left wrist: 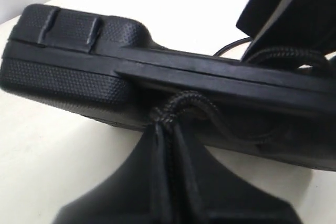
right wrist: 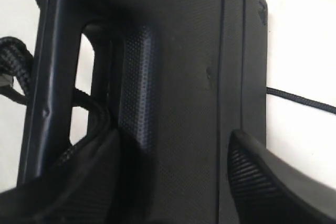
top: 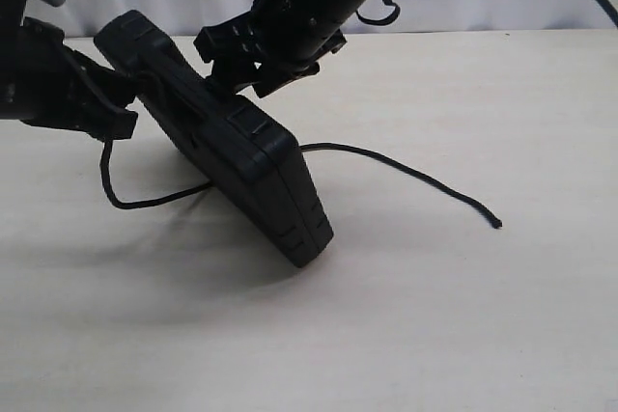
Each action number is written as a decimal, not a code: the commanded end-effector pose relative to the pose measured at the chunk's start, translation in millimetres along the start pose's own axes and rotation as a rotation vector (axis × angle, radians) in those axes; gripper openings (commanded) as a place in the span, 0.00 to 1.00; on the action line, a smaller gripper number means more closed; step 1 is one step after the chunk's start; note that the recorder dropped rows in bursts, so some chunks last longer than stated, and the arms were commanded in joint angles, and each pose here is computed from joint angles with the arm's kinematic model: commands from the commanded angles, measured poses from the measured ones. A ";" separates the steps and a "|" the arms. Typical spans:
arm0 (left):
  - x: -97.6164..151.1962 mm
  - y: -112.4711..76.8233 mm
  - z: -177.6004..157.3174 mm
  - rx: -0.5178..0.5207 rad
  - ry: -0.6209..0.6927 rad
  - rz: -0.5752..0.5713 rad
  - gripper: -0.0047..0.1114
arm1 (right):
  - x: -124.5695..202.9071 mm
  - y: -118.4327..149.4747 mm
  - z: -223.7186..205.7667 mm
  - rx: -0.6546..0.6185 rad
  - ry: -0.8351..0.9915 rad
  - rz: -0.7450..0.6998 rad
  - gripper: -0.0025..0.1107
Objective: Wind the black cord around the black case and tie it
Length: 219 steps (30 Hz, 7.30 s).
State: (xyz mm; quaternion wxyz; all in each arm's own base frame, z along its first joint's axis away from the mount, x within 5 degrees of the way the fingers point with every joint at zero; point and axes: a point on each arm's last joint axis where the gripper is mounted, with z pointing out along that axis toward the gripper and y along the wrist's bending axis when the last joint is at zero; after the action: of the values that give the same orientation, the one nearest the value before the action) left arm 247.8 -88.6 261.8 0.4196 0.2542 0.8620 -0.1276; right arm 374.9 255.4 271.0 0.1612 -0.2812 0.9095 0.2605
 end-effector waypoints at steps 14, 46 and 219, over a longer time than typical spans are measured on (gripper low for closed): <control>21.6 3.3 20.3 -0.016 0.069 -0.063 0.04 | 1.0 13.4 -25.7 -0.012 -0.011 -0.040 0.53; 20.9 3.4 20.8 -0.015 0.065 -0.073 0.04 | 17.3 37.4 -47.7 -0.167 -0.129 -0.249 0.53; 42.8 -7.8 84.0 0.311 0.109 0.710 0.04 | 60.0 -141.6 34.9 -0.507 -0.226 0.602 0.06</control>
State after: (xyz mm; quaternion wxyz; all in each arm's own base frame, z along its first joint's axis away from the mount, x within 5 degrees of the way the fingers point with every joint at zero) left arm 277.5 -111.8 173.5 0.3461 0.5774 0.7336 -0.0930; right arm 417.2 130.9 151.7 0.0839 0.0016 0.8493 0.5212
